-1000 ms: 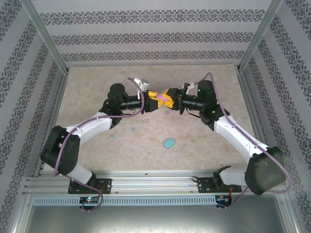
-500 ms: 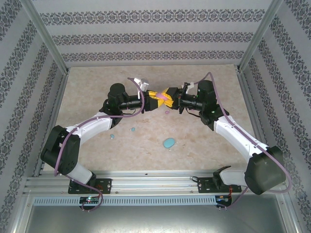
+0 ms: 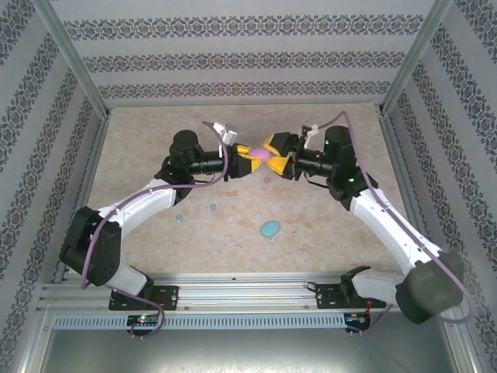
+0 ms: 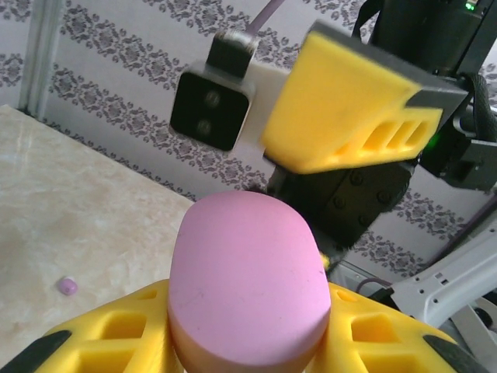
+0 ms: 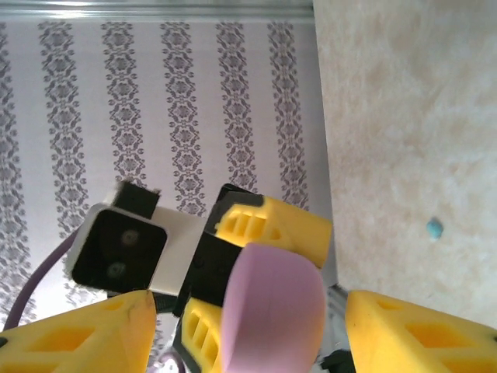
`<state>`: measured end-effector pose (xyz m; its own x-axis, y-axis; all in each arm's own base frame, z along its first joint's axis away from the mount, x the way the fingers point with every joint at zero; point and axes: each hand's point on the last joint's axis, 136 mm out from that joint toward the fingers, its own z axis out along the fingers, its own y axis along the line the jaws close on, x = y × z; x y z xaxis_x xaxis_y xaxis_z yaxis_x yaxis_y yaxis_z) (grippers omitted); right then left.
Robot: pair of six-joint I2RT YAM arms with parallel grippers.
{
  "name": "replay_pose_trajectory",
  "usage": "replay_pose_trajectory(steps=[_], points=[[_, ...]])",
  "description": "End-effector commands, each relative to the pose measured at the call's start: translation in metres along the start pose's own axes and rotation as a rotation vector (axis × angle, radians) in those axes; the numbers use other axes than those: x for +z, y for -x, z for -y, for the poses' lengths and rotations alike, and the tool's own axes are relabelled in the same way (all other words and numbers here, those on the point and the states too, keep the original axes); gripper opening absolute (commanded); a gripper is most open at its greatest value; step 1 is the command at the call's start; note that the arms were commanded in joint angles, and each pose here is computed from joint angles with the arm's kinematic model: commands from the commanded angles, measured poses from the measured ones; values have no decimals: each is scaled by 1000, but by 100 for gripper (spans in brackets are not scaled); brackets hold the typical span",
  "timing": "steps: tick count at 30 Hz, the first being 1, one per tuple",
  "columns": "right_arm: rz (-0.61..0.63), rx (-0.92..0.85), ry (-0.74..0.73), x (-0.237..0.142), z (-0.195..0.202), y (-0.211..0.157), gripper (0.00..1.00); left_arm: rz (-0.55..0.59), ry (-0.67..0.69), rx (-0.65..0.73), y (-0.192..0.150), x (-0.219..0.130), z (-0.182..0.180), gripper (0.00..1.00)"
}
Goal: Insert the wireless bluetooth earbuds into the charging case
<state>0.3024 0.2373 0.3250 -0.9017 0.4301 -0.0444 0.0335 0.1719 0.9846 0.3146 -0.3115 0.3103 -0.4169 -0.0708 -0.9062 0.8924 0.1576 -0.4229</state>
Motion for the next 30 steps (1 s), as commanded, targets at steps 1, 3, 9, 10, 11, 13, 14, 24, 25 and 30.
replay_pose_trajectory(steps=[1, 3, 9, 10, 11, 13, 14, 24, 25, 30], points=[[76, -338, 5, -32, -32, 0, 65, -9, -98, 14, 22, -11, 30, 13], [75, -525, -8, -41, -44, -7, 65, -19, -110, 2, 26, -17, 35, 13], [-88, -929, -90, -34, -42, -39, 71, -74, -106, -22, 32, -37, 49, 15], [-113, -955, -73, -31, -43, -44, 71, -79, -111, -27, 34, -40, 52, 15], [-134, -976, -47, -28, -46, -49, 71, -89, -122, -41, 35, -43, 55, 15], [-162, -996, 23, -21, -55, -56, 71, -95, -138, -57, 38, -46, 62, 15], [-168, -998, 50, -18, -58, -58, 71, -94, -143, -62, 39, -48, 63, 15], [-258, -991, 126, 3, -68, -69, 56, -88, -178, -80, 44, -50, 74, 14], [-262, -990, 127, 4, -68, -69, 55, -89, -179, -81, 44, -50, 74, 14], [-258, -979, 129, 8, -66, -67, 48, -92, -190, -91, 43, -49, 74, 14]])
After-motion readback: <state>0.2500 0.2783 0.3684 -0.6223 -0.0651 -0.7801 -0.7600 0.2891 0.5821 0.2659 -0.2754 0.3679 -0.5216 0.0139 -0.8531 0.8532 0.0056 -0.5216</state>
